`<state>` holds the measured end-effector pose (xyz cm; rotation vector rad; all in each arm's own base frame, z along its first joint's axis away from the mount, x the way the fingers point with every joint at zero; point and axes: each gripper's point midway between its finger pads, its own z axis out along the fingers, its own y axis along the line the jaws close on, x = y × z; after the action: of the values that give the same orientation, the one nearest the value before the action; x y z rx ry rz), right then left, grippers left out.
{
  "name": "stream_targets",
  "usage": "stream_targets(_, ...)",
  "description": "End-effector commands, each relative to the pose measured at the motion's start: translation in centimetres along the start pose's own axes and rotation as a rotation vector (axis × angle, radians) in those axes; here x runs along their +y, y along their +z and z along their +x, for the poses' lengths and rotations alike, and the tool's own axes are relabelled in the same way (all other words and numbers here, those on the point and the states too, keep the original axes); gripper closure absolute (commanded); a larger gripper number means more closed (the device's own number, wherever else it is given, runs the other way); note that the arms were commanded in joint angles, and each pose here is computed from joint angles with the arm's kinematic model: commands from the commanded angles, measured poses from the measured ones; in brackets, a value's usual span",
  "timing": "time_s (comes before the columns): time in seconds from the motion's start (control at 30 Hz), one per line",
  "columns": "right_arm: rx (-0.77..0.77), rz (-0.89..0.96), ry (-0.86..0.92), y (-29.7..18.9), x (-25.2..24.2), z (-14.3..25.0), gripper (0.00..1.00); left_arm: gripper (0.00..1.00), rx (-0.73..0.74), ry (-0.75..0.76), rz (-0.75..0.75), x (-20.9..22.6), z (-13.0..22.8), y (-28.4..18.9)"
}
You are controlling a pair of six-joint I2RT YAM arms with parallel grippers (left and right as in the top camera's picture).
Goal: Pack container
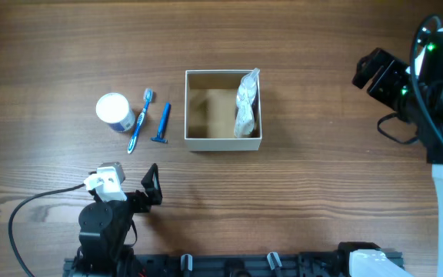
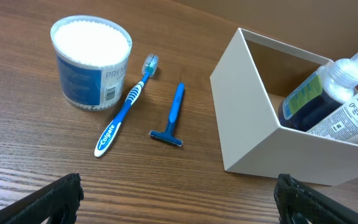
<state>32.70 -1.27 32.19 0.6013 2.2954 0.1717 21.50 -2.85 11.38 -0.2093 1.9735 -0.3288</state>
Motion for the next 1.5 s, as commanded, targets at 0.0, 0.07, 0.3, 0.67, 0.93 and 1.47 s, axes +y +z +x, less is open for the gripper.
stream_targets(0.0, 0.044, -0.011, 0.026, 1.0, 0.1, 0.5, 0.00, 0.00, -0.024, 0.001, 0.010, -0.2, -0.6, 0.0)
stream_targets(0.07, 0.050, -0.008, 0.026, 1.3, 0.1, 0.5, 0.00, 0.00, -0.036, 0.002, 0.014, -0.3, -0.9, 0.0)
stream_targets(0.3, 0.072, 0.004, 0.028, 2.2, 0.0, 0.7, 0.00, 0.00, -0.072, -0.081, 0.064, -1.4, -2.4, -0.7)
stream_targets(0.67, 0.080, 0.009, 0.028, 2.6, 0.0, 0.8, 0.00, 0.00, 0.021, -0.092, -0.169, -2.4, -14.4, -3.1)
stream_targets(0.93, 0.081, 0.009, 0.028, 2.6, 0.0, 0.8, 0.00, 0.00, 0.440, 0.050, -0.330, -1.4, -16.2, 6.1)
stream_targets(1.47, 0.081, 0.009, 0.028, 2.6, 0.0, 0.8, 0.00, 0.00, 0.675, -0.141, -0.476, 7.2, -10.0, 15.3)
